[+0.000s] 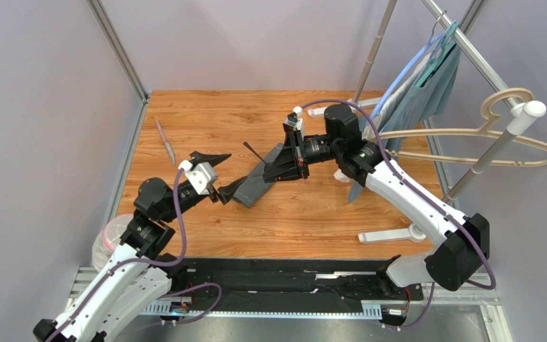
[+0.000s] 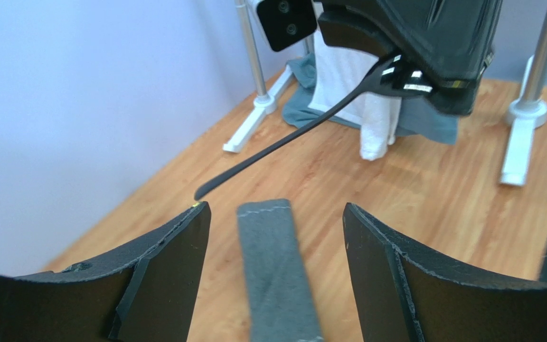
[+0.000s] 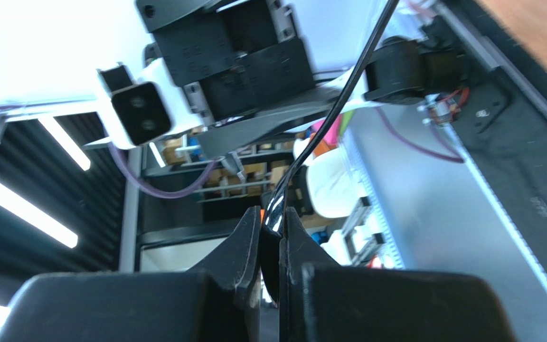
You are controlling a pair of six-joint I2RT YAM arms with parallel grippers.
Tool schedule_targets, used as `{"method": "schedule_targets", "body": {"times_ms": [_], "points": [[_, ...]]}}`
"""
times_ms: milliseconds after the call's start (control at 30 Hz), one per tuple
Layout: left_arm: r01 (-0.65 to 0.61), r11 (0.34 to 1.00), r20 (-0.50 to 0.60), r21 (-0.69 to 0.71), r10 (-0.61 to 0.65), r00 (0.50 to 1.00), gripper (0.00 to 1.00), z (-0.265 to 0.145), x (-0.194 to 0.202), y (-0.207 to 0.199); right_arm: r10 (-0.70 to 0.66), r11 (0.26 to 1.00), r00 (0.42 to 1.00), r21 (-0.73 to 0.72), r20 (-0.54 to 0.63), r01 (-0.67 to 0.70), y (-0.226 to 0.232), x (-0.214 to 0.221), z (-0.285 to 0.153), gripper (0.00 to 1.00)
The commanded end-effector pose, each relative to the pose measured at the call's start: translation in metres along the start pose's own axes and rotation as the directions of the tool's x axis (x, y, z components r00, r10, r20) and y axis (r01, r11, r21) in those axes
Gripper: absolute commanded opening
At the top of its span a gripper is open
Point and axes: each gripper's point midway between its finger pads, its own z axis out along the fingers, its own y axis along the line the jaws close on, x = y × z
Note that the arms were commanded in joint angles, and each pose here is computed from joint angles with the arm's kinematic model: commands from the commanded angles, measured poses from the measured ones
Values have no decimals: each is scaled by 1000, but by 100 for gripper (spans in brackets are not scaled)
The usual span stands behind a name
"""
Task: Fold the napkin into a case and place the utensils inside
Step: Pass from the right arm to the left
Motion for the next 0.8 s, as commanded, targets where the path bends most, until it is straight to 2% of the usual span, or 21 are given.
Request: {"method": "schedule_targets", "body": {"times_ms": [0, 100, 400, 500, 533, 567, 600, 633, 700, 733, 767], "points": [[-295, 955, 120, 23, 290, 949, 77, 14, -31, 6, -8, 995, 997, -99, -80, 0, 44, 27, -10, 0], [-353, 933, 139, 65, 342, 929, 77, 19, -33, -1, 16, 994, 995, -107, -103, -27, 48, 32, -6, 0], [-364, 923, 137, 122, 348, 927, 75, 38, -36, -9, 29, 985, 981, -163, -191, -61, 64, 50, 8, 0], [-291, 940, 92, 180, 278, 956, 52, 42, -36, -14, 9, 983, 980, -177, -198, -45, 70, 52, 7, 0], [-255, 944, 62, 209, 248, 967, 16, 41, -41, -16, -8, 983, 980, -182, -198, -29, 71, 52, 7, 0], [-203, 949, 19, 242, 205, 979, 9, 42, -37, -19, -33, 983, 979, -181, -203, -4, 71, 52, 7, 1], [-116, 957, -28, 264, 128, 991, 8, 41, -35, -24, -41, 986, 981, -166, -190, 9, 69, 47, 5, 6], [-49, 956, -82, 290, 75, 994, 6, 36, -36, -30, -109, 984, 980, -160, -167, 82, 69, 45, 3, 22], [109, 938, -179, 328, -52, 982, 0, 33, -25, -43, -200, 974, 976, -126, -86, 188, 62, 23, -3, 43], [190, 923, -245, 336, -109, 963, 0, 28, -16, -51, -329, 941, 942, -96, -57, 323, 63, 19, -9, 55], [254, 904, -286, 344, -157, 945, 0, 26, -11, -58, -408, 913, 913, -28, -9, 407, 54, 6, -10, 62]]}}
